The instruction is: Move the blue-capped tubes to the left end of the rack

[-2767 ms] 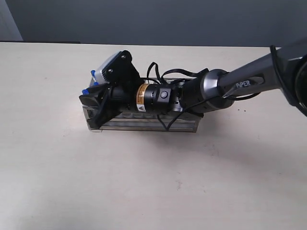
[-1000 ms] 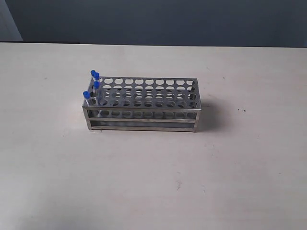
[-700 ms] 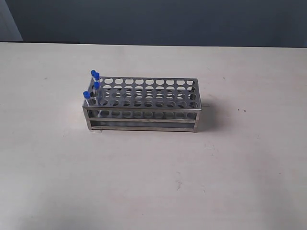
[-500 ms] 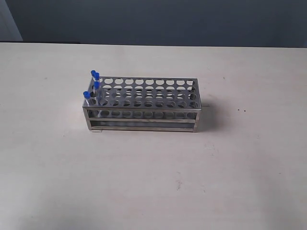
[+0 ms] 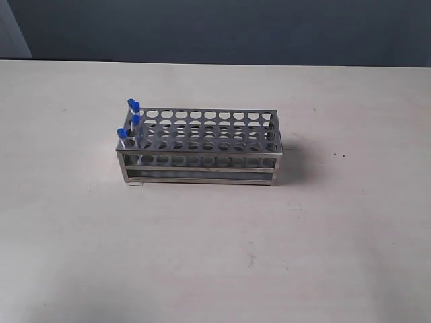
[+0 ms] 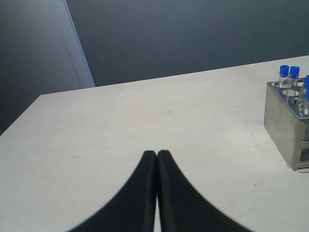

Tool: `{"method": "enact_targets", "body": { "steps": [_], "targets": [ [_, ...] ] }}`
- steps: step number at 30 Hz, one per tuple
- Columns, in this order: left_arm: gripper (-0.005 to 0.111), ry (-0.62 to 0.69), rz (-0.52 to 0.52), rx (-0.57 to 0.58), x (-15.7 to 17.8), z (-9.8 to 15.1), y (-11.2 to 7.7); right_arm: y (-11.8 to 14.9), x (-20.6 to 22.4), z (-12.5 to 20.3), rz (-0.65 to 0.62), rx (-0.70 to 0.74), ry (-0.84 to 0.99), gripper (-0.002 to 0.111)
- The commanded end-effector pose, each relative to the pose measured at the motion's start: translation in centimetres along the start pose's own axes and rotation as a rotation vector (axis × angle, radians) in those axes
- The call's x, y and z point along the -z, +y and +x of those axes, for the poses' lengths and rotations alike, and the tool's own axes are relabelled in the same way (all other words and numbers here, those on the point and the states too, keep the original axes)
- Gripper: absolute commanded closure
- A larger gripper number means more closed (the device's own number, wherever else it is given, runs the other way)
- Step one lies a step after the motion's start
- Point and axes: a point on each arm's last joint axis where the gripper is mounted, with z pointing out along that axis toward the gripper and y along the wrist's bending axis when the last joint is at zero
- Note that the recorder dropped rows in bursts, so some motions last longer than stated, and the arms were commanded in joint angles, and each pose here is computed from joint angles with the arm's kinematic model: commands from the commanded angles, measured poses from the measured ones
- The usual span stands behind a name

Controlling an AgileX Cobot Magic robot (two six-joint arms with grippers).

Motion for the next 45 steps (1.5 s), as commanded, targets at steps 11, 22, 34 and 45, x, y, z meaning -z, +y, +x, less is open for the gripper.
{"method": "enact_targets", "body": {
  "steps": [11,22,34,45],
  "targets": [
    [0.106,-0.012,0.008,0.005,-0.02,-0.17,-0.04,0.10,-0.48,1.55,-0.013,-0.028,-0.018,0.108],
    [0.106,-0.012,0.008,0.005,-0.02,-0.17,-0.04,0.10,-0.49,1.55,-0.013,-0.030,-0.017,0.108],
    [0.106,-0.012,0.008,0.005,-0.02,-0.17,-0.04,0.11,-0.49,1.55,-0.013,-0.032,-0.017,0.108],
    [0.106,-0.012,0.008,0.005,-0.02,-0.17,-0.04,0.11,-0.49,1.55,-0.013,-0.036,-0.017,0.108]
  ]
}}
